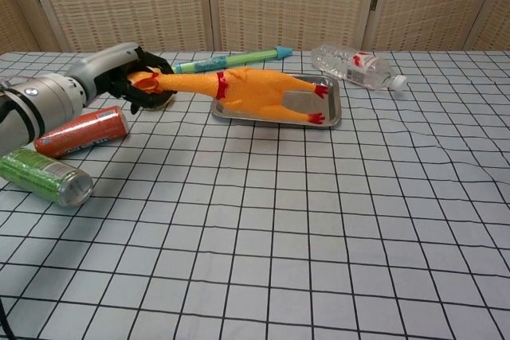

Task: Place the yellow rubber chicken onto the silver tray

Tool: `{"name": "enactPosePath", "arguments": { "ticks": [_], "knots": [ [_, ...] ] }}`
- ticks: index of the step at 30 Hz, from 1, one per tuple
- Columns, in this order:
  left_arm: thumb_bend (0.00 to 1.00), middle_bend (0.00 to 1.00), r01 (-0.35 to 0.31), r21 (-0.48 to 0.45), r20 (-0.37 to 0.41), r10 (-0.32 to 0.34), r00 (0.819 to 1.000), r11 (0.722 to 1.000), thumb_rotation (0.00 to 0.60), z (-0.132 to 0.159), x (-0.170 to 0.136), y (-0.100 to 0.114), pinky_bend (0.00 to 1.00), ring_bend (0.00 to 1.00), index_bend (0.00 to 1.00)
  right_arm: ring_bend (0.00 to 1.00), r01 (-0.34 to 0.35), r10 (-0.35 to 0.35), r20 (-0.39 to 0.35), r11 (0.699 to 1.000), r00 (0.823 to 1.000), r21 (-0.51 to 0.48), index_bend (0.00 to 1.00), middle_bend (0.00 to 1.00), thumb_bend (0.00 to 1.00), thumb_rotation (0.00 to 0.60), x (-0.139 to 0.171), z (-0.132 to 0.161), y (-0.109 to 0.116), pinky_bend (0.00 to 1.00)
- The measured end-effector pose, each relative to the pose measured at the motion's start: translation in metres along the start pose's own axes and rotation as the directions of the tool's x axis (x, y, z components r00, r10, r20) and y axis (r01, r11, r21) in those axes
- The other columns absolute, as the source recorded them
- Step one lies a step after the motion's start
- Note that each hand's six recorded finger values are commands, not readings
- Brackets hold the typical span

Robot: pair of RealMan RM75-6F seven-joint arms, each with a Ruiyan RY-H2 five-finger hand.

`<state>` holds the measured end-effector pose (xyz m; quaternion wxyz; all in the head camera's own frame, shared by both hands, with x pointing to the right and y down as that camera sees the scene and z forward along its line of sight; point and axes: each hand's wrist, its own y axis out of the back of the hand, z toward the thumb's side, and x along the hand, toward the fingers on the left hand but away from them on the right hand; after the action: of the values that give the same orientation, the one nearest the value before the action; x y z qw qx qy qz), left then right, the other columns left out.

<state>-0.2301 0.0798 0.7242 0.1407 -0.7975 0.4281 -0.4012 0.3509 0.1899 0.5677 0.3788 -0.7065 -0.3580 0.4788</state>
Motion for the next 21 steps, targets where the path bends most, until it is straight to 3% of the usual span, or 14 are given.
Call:
{"name": "enactPosePath", "arguments": {
  "ticks": [13, 16, 20, 21],
  "knots": [
    [0.67, 0.69, -0.021, -0.145, -0.095, 0.007, 0.995, 0.989, 0.600, -0.012, 0.072, 0.001, 0.66, 0.53, 0.77, 0.00, -0.034, 0.034, 0.067, 0.999, 0.997, 0.002, 0.00, 0.00, 0.03, 0.600, -0.003, -0.021, -0.016, 0.00],
    [0.60, 0.62, -0.022, -0.180, -0.112, 0.002, 0.994, 0.983, 0.600, -0.013, 0.081, -0.005, 0.61, 0.48, 0.65, 0.00, -0.030, 0.030, 0.068, 1.000, 0.997, 0.004, 0.00, 0.00, 0.03, 0.600, -0.004, -0.019, -0.017, 0.00],
    [0.54, 0.39, 0.006, -0.170, -0.113, -0.025, 0.993, 0.985, 0.600, -0.010, 0.090, -0.018, 0.51, 0.33, 0.28, 0.00, -0.025, 0.025, 0.073, 1.000, 0.997, -0.006, 0.00, 0.00, 0.03, 0.600, -0.002, -0.018, -0.016, 0.00],
    [0.53, 0.35, 0.017, -0.156, -0.108, -0.035, 0.994, 0.988, 0.600, -0.009, 0.092, -0.023, 0.50, 0.32, 0.23, 0.00, -0.022, 0.023, 0.075, 1.000, 0.997, -0.014, 0.00, 0.00, 0.03, 0.600, -0.001, -0.018, -0.015, 0.00]
  ]
}}
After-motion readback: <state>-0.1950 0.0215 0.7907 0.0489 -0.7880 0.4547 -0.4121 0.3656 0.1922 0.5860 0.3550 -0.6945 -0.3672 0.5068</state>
